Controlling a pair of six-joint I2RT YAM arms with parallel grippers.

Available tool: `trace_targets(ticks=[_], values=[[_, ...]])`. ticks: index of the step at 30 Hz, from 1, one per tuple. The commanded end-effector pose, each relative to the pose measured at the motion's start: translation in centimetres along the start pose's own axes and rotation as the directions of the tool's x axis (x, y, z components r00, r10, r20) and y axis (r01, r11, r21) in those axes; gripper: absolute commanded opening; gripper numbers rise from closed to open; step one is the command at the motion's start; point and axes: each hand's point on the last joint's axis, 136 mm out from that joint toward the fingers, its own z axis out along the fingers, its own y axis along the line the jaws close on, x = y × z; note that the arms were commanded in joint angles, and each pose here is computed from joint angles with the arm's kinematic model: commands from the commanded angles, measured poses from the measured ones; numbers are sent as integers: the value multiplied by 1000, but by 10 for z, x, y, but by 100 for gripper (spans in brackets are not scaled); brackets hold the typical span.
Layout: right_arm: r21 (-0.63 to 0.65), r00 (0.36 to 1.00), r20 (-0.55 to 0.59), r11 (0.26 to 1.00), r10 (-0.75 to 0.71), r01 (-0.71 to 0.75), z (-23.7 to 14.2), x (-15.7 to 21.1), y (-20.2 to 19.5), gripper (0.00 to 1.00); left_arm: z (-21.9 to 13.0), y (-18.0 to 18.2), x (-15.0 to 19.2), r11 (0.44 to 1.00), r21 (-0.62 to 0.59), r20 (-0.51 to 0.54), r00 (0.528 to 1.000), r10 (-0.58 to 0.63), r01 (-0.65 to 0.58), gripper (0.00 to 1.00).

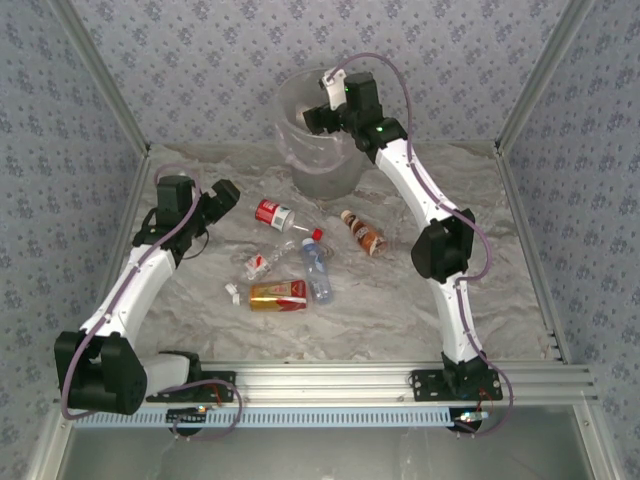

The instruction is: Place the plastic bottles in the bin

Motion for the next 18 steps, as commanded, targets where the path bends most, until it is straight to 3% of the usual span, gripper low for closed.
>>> trace_targets(ticks=[1,18], values=[[-16,1000,-18,1000,-16,15,-5,-2,3,90,1,0,0,1000,4,-11,1000,17,-17,99],[-43,998,41,998,-42,43,-51,-42,23,93,9,5,5,1000,-7,-31,999,13,-13,99]])
